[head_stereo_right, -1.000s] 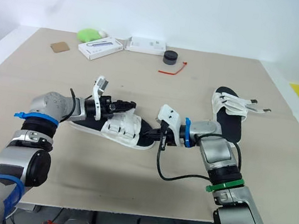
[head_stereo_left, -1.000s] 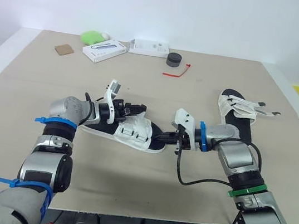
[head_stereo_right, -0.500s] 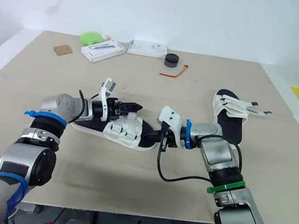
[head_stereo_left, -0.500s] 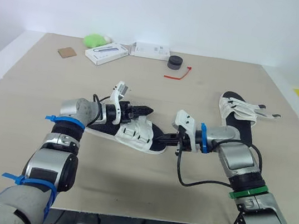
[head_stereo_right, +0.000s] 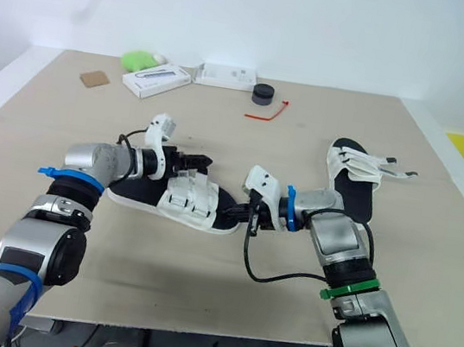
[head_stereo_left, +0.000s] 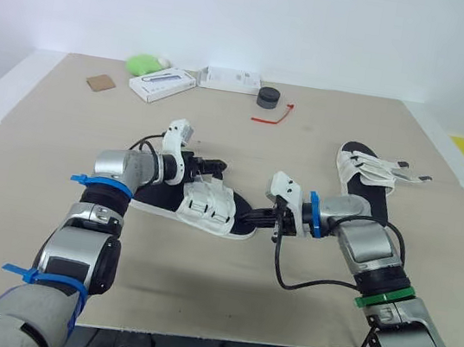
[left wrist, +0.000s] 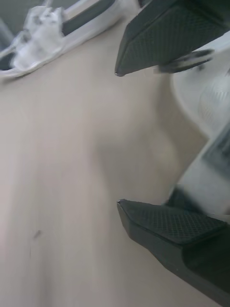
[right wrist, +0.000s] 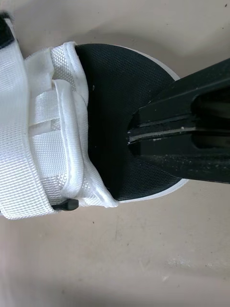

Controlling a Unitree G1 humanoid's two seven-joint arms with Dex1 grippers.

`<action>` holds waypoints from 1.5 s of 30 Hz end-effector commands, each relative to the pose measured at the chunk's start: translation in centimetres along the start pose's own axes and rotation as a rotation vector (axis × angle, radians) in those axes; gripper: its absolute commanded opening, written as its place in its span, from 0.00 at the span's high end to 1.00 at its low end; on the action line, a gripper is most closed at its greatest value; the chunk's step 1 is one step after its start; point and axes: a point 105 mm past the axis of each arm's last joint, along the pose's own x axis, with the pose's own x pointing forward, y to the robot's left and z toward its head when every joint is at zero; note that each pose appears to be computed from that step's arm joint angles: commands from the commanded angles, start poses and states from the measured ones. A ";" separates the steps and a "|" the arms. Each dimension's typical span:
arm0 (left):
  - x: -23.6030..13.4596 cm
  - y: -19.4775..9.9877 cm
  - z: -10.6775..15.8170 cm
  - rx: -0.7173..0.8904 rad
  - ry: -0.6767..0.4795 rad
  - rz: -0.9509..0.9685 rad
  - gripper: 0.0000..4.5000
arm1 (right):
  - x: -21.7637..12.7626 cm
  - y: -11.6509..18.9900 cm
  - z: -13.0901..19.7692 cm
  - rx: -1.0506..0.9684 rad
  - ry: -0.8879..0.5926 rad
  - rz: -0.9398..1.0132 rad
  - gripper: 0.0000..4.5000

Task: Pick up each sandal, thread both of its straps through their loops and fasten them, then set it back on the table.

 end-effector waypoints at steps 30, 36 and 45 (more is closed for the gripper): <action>-2.7 -0.7 -5.0 -0.121 0.310 -0.110 0.06 | 1.1 0.5 -2.5 0.078 0.066 0.008 1.00; -1.7 -0.4 -2.5 -0.138 0.205 -0.081 0.06 | 1.3 0.7 -2.5 0.082 0.060 0.006 1.00; -6.0 -8.7 6.6 -0.057 -0.107 -0.483 0.06 | 1.4 0.8 -2.4 0.081 0.053 0.010 1.00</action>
